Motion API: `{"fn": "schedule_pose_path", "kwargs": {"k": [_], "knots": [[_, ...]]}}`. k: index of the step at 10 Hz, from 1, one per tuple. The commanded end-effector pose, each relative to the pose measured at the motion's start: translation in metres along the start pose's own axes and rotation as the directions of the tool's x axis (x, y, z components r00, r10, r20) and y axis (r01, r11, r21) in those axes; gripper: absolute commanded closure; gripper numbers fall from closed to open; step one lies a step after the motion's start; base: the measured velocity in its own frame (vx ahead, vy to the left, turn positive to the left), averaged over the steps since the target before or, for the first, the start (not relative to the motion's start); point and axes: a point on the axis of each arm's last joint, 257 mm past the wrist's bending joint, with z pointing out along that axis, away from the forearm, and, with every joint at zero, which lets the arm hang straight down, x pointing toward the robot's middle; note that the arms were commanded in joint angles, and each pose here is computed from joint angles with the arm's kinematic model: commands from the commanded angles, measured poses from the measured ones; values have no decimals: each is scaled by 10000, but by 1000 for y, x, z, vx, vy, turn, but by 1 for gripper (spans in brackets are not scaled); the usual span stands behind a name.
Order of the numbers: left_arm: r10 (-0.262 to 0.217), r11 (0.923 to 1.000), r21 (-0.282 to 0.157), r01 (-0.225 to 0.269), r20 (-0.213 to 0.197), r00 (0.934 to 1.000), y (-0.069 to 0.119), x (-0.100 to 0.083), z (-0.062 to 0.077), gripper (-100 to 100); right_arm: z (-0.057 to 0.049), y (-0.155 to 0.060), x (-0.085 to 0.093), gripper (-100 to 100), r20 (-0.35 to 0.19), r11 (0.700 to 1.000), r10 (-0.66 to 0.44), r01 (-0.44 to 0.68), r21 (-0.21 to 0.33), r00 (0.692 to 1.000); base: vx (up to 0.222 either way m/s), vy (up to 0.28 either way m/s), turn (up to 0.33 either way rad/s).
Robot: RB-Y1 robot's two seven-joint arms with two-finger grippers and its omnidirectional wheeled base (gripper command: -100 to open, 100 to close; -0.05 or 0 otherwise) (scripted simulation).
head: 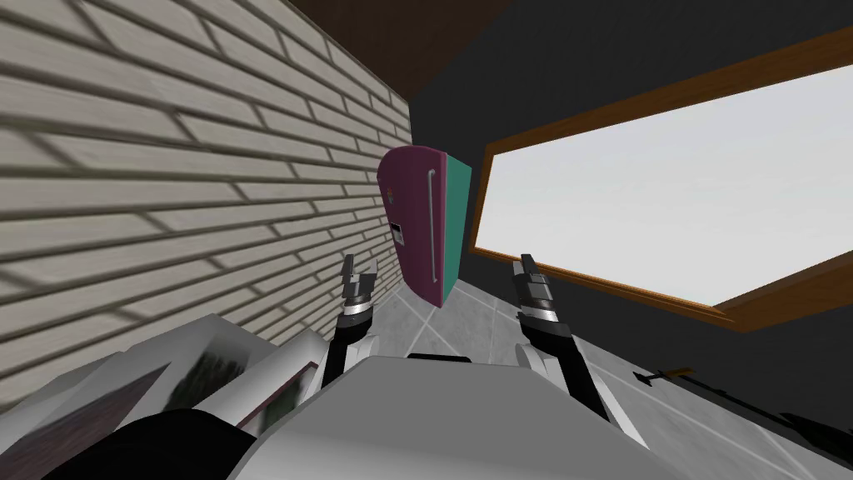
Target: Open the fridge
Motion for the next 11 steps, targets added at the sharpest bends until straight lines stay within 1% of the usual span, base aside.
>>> {"fn": "schedule_pose_path", "kwargs": {"k": [1, 9, 10, 11], "knots": [[0, 10000, 0, 0, 0, 10000, 0, 0, 0, 0, 0, 0, 0, 0, 0, 10000, 0, 0, 0, 10000, 0, 0, 0], [0, 10000, 4, 0, -1, 10000, 0, 0, 0, 0, 0, 0, 0, 0, 1, 10000, 0, 0, -4, 10000, 0, 0, 0], [82, 9999, -112, -86, -369, 9993, 4, 4, -1, -100, 0, 0, 0, 0, 1, 10000, 0, 0, -4, 10000, 17, -9, 8], [120, 9997, -207, -132, -593, 9982, 8, 6, -2, -100, 0, 0, 0, 0, 0, 10000, 0, 0, 1, 10000, 28, -17, 14]]}}
